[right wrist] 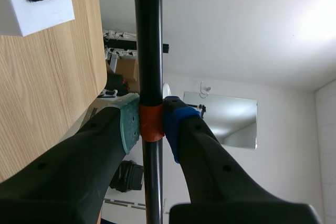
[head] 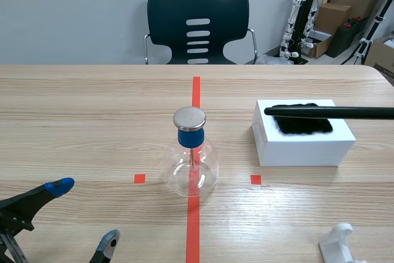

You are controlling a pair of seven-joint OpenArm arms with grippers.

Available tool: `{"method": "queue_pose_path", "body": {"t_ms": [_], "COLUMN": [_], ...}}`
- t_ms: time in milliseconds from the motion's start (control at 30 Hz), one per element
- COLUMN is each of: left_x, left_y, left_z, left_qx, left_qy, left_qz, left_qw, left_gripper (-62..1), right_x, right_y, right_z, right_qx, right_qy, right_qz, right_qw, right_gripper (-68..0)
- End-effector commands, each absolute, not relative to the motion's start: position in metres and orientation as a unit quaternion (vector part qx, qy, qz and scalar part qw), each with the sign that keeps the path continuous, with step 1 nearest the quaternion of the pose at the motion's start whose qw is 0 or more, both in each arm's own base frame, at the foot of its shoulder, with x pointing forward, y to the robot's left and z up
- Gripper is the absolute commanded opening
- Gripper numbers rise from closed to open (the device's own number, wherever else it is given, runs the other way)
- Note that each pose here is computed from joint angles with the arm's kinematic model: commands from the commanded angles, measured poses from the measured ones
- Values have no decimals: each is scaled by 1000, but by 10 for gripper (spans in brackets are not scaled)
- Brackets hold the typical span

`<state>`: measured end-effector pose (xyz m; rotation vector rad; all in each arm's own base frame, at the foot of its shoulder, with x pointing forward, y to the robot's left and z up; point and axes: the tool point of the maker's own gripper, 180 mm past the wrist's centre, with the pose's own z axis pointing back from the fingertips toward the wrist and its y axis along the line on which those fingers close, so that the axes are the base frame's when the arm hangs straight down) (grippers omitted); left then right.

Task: Do the electroscope experiment. rub the rod on the fur

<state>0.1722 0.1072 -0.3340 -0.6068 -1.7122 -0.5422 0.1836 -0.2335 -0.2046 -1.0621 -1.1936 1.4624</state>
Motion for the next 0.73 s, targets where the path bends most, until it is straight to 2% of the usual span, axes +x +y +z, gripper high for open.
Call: {"method": "queue_pose_path", "body": {"t_ms": [0,700], "left_x": [173,173], "left_y": [107,107], "left_z": [-327,-327], "left_qx": [-263,-263], "left_qy": [-743,-743], "left_qz": [-227,-227], "left_qw": [572,572], "left_gripper": [14,14], "right_x": [188,187], "right_y": [-234,-233], "right_z": [-197,-197], "right_qx": [-443,-440], "right_qy": [-496,-498], "right_qz": [587,587], "right_qw": [462,461], "right_gripper": [-656,-655]}}
